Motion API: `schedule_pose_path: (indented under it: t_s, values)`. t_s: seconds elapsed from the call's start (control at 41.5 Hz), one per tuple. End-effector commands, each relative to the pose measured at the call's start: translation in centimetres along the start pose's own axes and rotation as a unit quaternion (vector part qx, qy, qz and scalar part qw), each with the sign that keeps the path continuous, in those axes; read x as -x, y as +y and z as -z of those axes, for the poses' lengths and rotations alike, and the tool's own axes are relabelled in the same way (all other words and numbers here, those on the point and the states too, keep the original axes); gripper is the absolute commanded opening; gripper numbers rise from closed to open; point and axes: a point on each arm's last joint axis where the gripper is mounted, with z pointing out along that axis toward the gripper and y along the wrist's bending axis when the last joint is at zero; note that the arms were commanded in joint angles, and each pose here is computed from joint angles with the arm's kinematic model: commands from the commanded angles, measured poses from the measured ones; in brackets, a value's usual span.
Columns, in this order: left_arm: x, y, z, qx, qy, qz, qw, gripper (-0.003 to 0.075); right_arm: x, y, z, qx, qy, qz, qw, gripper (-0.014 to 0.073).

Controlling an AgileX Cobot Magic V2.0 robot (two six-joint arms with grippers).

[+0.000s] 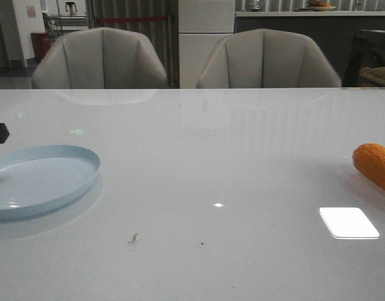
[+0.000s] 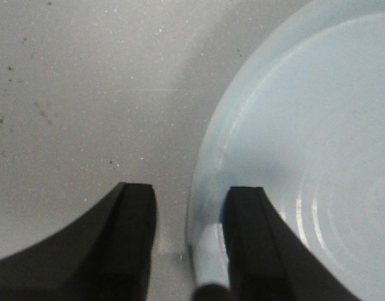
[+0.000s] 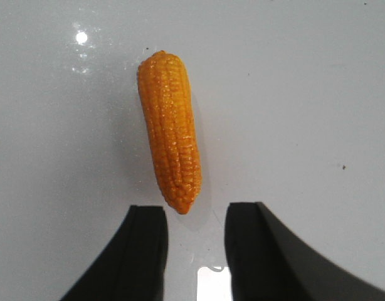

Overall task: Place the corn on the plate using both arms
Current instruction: 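Lower the left gripper over the rim of the light blue plate, then grip the plate rim with the left gripper and lift it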

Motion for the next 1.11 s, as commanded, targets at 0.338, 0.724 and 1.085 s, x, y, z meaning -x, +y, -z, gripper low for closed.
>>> schedule_pose_path:
  t_s: [0.338,0.724,1.085]
  values:
    - [1.3,-0.3,2.2,-0.003,-0.05,0.006,0.999,0.0096,1.3,-0.2,1.2,-0.003,-0.049,0.006,0.999,0.0349]
    - [1.6,-0.9,3.6,-0.034,-0.074,0.039,0.996,0.0097,1.3,-0.2,1.2,-0.003,-0.049,0.006,0.999,0.0349]
    - [2.4,-1.4,6.2,-0.055,-0.121,0.057,0.989,0.0097,1.3,-0.2,1.2,-0.003,-0.049,0.006,0.999,0.0349]
